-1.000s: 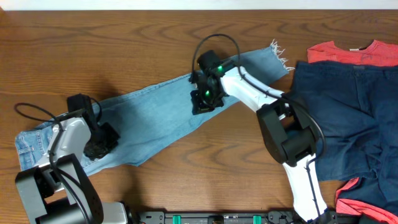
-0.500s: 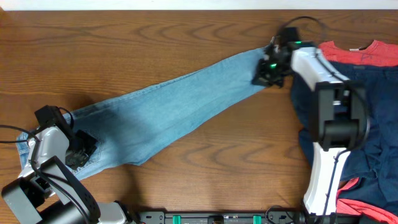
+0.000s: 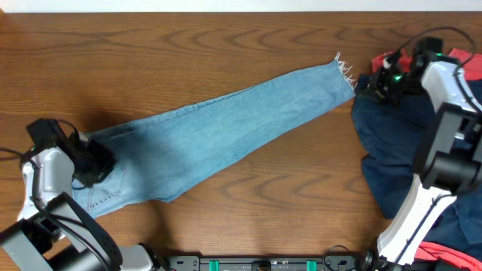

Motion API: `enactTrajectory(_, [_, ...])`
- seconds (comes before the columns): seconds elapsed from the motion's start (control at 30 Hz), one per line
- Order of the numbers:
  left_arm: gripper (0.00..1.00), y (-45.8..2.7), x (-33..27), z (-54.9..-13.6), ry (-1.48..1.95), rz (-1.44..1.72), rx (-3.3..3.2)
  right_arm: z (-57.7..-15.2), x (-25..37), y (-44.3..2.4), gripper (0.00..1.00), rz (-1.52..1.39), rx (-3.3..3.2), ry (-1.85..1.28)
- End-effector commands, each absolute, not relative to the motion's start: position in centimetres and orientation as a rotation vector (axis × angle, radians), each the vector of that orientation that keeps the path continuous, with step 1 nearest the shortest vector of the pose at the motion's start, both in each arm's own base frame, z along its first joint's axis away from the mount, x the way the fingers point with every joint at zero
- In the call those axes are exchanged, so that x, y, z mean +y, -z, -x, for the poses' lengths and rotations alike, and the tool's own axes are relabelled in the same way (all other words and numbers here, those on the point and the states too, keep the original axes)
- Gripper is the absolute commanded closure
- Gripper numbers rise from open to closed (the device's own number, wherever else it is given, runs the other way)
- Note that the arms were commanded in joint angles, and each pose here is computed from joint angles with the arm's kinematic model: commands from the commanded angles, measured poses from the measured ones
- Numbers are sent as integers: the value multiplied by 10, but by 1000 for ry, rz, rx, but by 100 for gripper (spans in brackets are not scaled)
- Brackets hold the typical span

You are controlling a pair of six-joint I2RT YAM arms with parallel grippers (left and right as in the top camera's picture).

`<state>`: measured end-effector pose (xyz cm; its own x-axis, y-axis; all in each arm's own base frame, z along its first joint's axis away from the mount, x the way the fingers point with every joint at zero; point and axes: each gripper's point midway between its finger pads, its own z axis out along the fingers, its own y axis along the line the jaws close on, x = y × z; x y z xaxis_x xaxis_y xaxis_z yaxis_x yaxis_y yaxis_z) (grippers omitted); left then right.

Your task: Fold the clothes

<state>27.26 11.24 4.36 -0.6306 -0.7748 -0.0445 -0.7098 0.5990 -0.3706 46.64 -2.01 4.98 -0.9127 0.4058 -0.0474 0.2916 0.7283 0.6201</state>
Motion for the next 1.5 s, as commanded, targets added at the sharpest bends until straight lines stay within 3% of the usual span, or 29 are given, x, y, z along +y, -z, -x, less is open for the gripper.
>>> enactTrajectory(0.0, [78,-63,75,-289,639,990,2661,-470,0,-111,61,-359,2649,-958])
enactTrajectory(0.07, [78,-48,71,-277,514,971,2756,-467,-1,-111,54,-363,2671,-913])
enactTrajectory(0.2, [78,-20,69,-249,315,995,2892,-454,-2,-97,50,-402,2761,-846])
enactTrajectory(0.43, [78,9,112,-200,-49,1435,2832,-448,3,-87,50,-231,2816,-761])
enactTrajectory(0.57, [78,9,137,-189,-105,1562,2747,-448,12,-85,45,8,2803,-727])
enactTrajectory(0.73, [78,9,166,-181,-102,1769,2560,-451,21,-75,38,67,2823,-663])
enactTrajectory(1.1, [78,2,163,-207,123,1654,2548,-453,37,-9,43,91,2953,-561])
enactTrajectory(1.33, [70,-41,128,-276,676,1215,2477,-441,68,11,44,192,2926,-878])
enactTrajectory(1.47, [69,-56,117,-288,818,1160,2421,-426,85,26,46,202,2968,-995])
